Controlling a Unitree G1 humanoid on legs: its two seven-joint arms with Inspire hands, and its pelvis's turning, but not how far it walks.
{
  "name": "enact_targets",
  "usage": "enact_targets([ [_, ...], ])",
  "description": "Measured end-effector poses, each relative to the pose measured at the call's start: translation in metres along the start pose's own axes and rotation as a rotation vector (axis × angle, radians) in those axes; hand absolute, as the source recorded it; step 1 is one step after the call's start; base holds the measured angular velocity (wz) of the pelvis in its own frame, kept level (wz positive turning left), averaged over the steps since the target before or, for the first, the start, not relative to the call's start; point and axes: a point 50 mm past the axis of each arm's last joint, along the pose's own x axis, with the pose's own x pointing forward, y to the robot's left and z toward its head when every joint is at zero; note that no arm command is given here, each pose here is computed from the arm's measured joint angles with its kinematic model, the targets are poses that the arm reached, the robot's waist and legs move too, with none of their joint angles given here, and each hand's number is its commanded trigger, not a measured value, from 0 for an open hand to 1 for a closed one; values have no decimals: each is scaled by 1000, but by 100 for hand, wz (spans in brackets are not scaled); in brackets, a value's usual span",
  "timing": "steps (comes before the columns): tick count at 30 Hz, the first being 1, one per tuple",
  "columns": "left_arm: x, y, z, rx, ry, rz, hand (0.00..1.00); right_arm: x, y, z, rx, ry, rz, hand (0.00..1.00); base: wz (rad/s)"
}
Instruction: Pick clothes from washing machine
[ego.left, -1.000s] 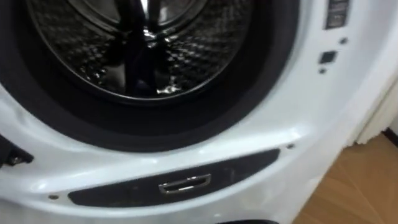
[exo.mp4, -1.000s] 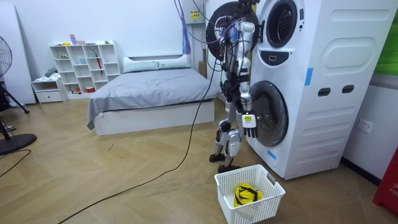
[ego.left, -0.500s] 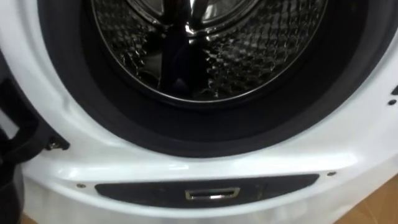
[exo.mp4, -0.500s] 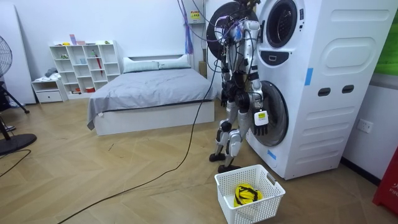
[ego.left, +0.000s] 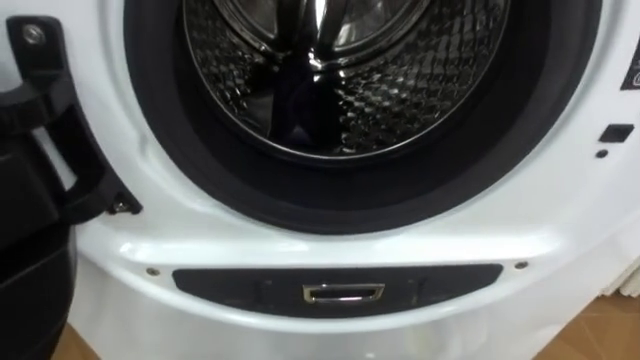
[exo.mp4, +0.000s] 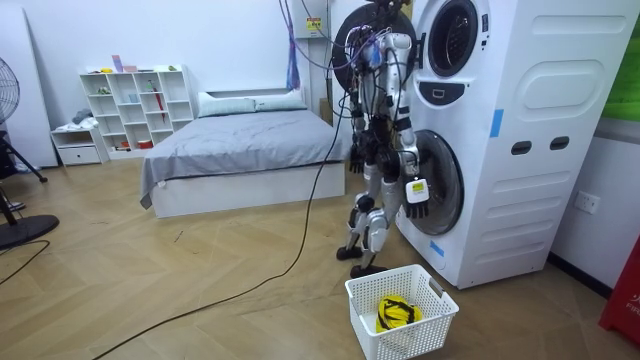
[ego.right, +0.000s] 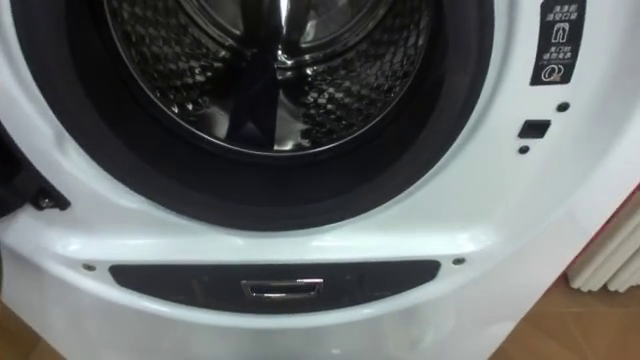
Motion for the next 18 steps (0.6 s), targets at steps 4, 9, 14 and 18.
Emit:
enact_targets([
  [4, 0, -1, 11, 23, -33, -18, 0, -1, -4, 5, -62, -10, -1, 0, 5],
  [9, 1, 1, 31, -21, -82, -31, 0, -2, -15, 12, -72, -37, -46, 0, -3],
  [14, -4, 5, 91, -48, -274, -29, 0, -3, -17, 24, -87, -88, -75, 0, 25],
  [18, -13, 4, 126, -16, -408, -38, 0, -2, -13, 38, -80, -144, -79, 0, 1],
])
